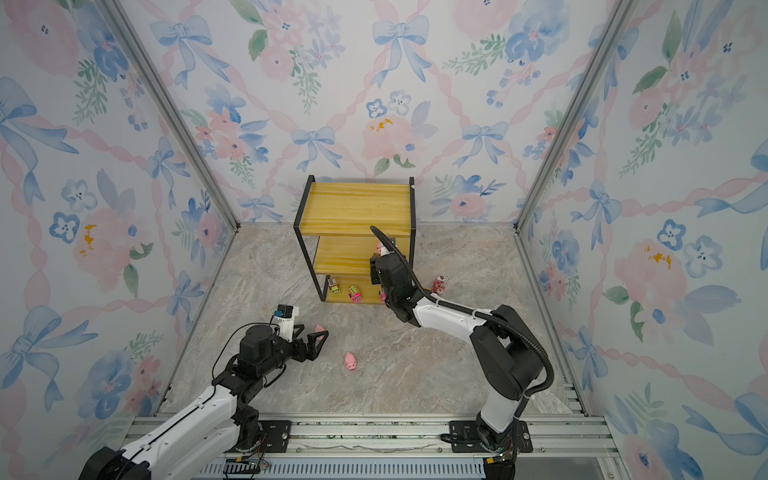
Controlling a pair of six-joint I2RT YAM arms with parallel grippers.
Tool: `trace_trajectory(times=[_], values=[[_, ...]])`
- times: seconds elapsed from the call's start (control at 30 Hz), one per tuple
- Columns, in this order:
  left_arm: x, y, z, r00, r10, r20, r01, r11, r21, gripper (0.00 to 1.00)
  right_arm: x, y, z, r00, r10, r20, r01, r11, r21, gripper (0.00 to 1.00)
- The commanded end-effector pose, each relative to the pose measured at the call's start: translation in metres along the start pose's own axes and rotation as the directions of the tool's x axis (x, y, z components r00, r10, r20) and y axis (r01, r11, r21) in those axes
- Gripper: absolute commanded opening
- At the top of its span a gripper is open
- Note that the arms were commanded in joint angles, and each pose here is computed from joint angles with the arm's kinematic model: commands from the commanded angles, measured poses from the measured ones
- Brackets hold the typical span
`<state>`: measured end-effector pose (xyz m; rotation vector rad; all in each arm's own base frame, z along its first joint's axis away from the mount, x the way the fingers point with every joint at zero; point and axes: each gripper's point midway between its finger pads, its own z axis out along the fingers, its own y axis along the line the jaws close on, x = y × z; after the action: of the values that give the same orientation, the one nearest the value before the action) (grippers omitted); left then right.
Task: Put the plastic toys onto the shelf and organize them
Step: 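Lower the pink pig onto the middle shelf board and open the right gripper, then withdraw the right gripper and move it above a pink pig on the floor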
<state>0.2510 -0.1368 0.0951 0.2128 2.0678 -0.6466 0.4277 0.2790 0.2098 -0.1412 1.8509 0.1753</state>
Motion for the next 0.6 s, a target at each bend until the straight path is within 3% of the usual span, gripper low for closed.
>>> trace_trajectory(times=[0.0,0.23,0.57], values=[[-0.007,-0.004,0.0,0.999,0.032,0.022,-0.032,0.999,0.014,0.97,-0.002,0.004,-0.02,0.999,-0.039,-0.002,0.039,0.999,0.016,0.63],[-0.007,-0.005,0.0,0.999,0.035,0.022,-0.035,0.999,0.018,0.97,-0.005,0.005,-0.06,0.996,-0.083,-0.015,0.084,0.996,0.037,0.66],[-0.006,-0.006,0.0,0.999,0.036,0.02,-0.036,0.999,0.022,0.97,0.043,-0.036,-0.145,0.977,-0.175,-0.122,0.189,0.975,0.118,0.7]])
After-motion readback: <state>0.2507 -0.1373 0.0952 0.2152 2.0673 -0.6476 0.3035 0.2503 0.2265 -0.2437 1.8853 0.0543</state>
